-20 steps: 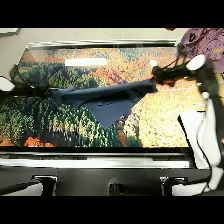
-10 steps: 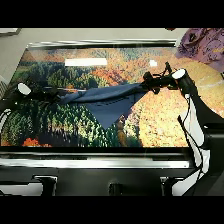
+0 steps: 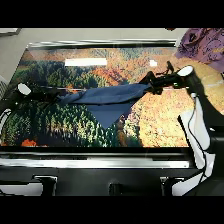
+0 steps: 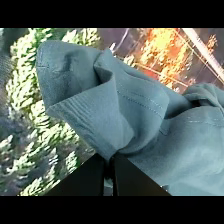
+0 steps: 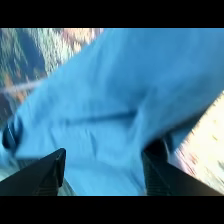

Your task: Fold the clothes and pants, and hang the long-sleeved shirts on hangers.

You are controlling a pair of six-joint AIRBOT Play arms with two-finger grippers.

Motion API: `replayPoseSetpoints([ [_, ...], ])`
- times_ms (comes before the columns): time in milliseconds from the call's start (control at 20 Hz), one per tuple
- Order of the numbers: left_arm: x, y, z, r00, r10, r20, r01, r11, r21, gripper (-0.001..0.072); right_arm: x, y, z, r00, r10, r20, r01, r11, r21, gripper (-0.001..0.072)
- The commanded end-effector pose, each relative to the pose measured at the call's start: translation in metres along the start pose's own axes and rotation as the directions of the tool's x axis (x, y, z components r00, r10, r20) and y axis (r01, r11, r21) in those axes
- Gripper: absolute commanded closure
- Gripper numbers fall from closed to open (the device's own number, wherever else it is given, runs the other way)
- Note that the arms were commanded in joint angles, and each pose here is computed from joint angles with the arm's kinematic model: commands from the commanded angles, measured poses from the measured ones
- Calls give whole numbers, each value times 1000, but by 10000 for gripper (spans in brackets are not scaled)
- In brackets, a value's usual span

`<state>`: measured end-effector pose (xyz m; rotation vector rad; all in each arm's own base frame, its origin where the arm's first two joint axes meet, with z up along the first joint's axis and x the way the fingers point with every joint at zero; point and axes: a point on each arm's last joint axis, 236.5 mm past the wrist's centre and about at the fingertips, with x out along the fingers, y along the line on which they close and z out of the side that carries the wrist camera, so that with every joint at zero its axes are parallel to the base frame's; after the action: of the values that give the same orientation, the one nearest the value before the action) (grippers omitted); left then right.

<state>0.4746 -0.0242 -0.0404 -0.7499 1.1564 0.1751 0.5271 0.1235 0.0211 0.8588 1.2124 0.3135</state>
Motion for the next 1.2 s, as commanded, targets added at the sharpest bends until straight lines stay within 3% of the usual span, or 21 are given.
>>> replayPoseSetpoints([
  [0, 0, 1, -2, 1000, 2, -10, -2, 1000, -3, 686, -54, -27, -28, 987, -127, -96, 115, 986, -122, 167],
  [150, 0, 2, -5, 1000, 6, -21, -7, 1000, -2, 686, -55, -41, -74, 981, -104, -162, 95, 994, -62, 167],
  [350, 0, 2, -6, 1000, 5, -26, -5, 1000, -5, 686, 9, -21, -172, 974, 119, -192, -89, 984, 156, 167],
  [550, 0, 1, -6, 1000, 5, -26, -5, 1000, -5, 686, 69, -12, -244, 967, 85, -241, -53, 989, 136, 158],
  [1150, 0, 2, -6, 1000, 5, -25, -5, 1000, -4, 685, 139, 15, -267, 989, 96, -112, -71, 975, 212, 159],
])
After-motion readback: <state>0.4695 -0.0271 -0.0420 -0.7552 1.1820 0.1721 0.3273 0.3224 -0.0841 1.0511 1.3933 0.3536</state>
